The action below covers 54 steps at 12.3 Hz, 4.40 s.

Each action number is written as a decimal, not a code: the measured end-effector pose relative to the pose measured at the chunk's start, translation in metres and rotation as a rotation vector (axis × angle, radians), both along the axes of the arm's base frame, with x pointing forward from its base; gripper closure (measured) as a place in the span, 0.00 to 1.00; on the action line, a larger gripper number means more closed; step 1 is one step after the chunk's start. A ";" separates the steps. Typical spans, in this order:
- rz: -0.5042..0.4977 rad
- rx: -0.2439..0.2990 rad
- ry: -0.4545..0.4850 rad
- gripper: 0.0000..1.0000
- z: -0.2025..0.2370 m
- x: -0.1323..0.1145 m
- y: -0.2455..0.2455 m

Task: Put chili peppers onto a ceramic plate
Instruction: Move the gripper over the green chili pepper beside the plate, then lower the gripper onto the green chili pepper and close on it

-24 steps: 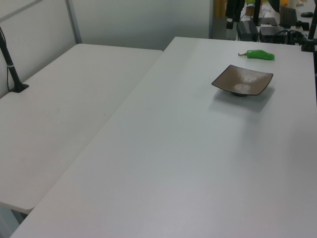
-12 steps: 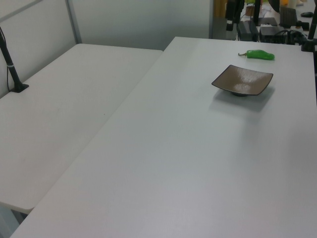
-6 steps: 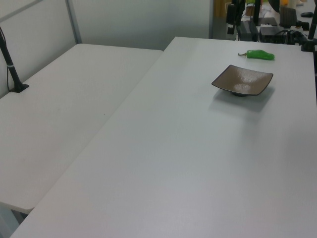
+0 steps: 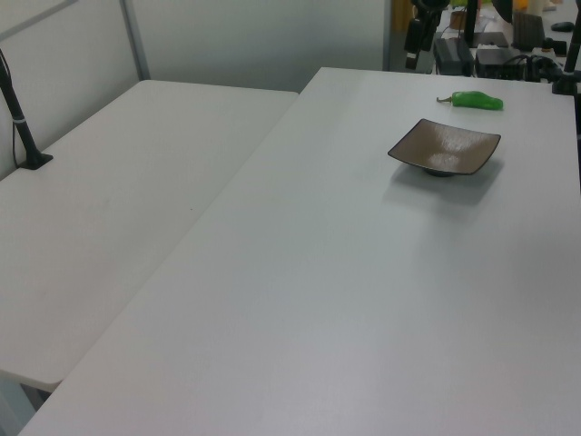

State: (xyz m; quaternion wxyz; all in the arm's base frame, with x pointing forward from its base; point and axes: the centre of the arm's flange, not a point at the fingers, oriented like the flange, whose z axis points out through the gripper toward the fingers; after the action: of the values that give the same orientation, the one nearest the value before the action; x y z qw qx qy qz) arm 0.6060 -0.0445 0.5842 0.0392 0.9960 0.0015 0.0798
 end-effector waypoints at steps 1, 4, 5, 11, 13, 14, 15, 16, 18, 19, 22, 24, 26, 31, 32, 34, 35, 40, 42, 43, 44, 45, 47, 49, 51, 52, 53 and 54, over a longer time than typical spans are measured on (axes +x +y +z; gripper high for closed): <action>-0.012 -0.009 -0.021 0.00 -0.005 0.003 -0.010; -0.064 -0.033 -0.070 0.00 -0.020 0.013 -0.048; -0.079 -0.052 -0.078 0.00 -0.026 0.015 -0.062; -0.160 -0.127 -0.137 0.00 -0.075 0.034 -0.137; -0.194 -0.142 -0.160 0.00 -0.093 0.036 -0.168; -0.209 -0.148 -0.164 0.00 -0.099 0.035 -0.181; -0.221 -0.152 -0.167 0.00 -0.102 0.033 -0.192; -0.239 -0.157 -0.169 0.00 -0.106 0.030 -0.207; -0.265 -0.166 -0.165 0.00 -0.120 0.024 -0.235; -0.264 -0.174 -0.160 0.00 -0.132 0.021 -0.249; -0.272 -0.200 -0.176 0.00 -0.158 0.011 -0.289; -0.253 -0.209 -0.144 0.00 -0.179 0.001 -0.309; -0.241 -0.214 -0.114 0.00 -0.193 -0.009 -0.328; -0.143 -0.123 -0.118 0.00 -0.208 -0.033 -0.363; -0.134 -0.114 -0.113 0.00 -0.214 -0.037 -0.368; -0.143 -0.109 -0.098 0.00 -0.224 -0.046 -0.381; -0.140 -0.110 -0.091 0.00 -0.228 -0.051 -0.387; -0.126 -0.114 -0.069 0.00 -0.238 -0.063 -0.403; -0.130 -0.111 -0.061 0.00 -0.245 -0.066 -0.407; -0.133 -0.110 -0.060 0.00 -0.246 -0.066 -0.409; -0.140 -0.107 -0.061 0.00 -0.248 -0.067 -0.412; -0.147 -0.104 -0.060 0.00 -0.251 -0.069 -0.415; -0.157 -0.104 -0.060 0.00 -0.255 -0.069 -0.422; -0.157 -0.105 -0.055 0.00 -0.264 -0.066 -0.427; -0.156 -0.106 -0.053 0.00 -0.270 -0.062 -0.429; -0.161 -0.115 -0.075 0.00 -0.271 -0.059 -0.430; -0.169 -0.121 -0.098 0.04 -0.272 -0.057 -0.431; -0.173 -0.120 -0.103 0.04 -0.274 -0.057 -0.432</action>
State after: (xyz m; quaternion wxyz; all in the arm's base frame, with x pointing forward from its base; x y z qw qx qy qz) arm 0.5493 -0.4764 0.3103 0.1056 0.9829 -0.0818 0.1270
